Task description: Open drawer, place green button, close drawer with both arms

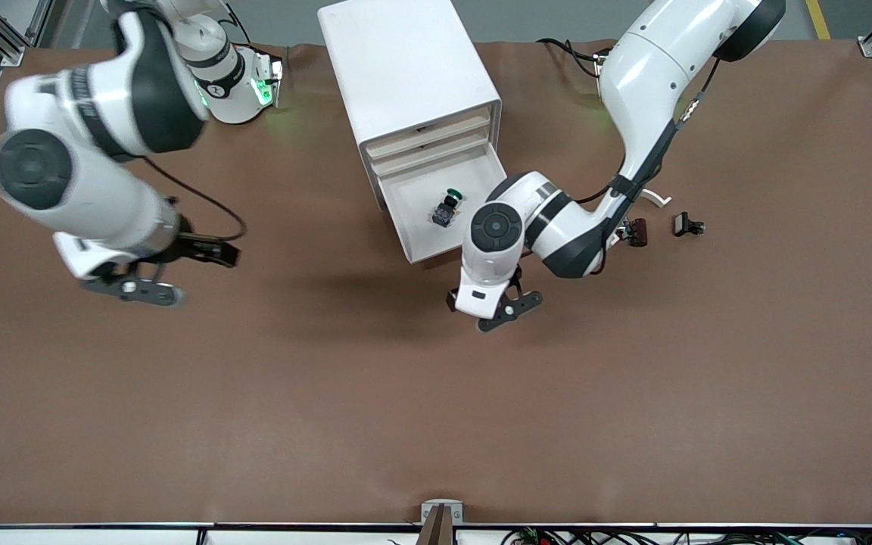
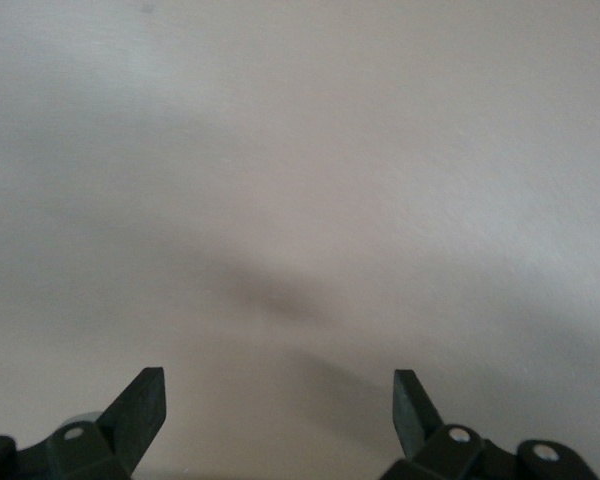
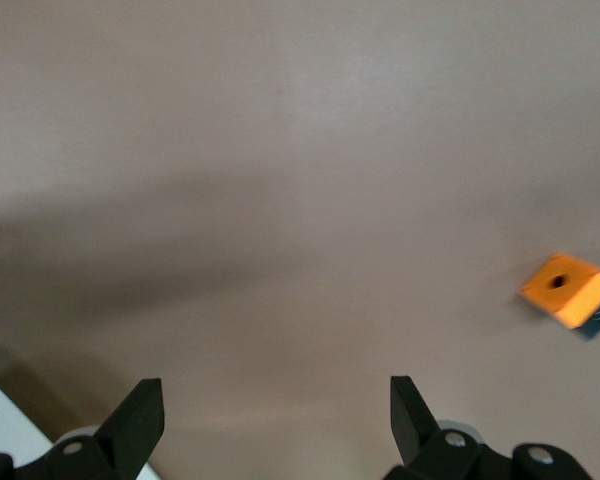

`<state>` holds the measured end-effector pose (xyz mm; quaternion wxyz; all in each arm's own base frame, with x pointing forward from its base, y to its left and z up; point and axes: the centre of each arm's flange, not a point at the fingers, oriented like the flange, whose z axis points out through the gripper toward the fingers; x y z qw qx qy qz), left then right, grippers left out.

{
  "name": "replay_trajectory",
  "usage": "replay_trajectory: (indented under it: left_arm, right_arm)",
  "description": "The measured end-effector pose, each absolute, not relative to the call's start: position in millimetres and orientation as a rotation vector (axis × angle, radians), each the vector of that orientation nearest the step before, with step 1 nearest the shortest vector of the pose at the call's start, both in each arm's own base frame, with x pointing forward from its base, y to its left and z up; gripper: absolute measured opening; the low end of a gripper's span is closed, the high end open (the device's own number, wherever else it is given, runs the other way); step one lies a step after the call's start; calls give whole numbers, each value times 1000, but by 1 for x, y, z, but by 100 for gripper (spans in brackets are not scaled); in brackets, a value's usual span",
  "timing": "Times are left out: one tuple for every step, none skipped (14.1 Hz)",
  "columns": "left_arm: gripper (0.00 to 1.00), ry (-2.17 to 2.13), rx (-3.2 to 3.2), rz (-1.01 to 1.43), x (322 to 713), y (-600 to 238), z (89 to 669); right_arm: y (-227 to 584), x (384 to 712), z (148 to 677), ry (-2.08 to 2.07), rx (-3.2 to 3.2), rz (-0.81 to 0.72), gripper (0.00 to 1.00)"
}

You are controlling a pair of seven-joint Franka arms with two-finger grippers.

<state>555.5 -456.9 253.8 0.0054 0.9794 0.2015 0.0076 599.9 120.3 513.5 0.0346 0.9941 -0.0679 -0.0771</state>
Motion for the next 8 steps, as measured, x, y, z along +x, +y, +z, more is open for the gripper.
replay_trajectory:
  left_arm:
    - [100,575,3059,70,548,-464,246]
    - [100,533,3046,98,540,-468,238]
    - [100,507,3037,103,533,-471,231]
    - [100,492,3033,93,526,-473,226]
    - [100,482,3035,77,520,-475,223]
    - [100,472,3041,57,514,-477,220]
    - [100,462,3053,29,506,-479,216]
    - [100,456,3072,-8,499,-481,214]
  right_arm:
    - [95,599,521,-160,3067,-246,100]
    - [75,598,529,-114,3077,-248,100]
    - [54,597,536,-73,3085,-250,100]
    - [34,594,542,-41,3093,-249,100]
    - [13,592,549,-11,3101,-245,100]
    - [-8,589,555,17,3108,-244,100]
    - [-29,584,560,35,3115,-249,100]
    - [-49,579,564,36,3121,-254,100]
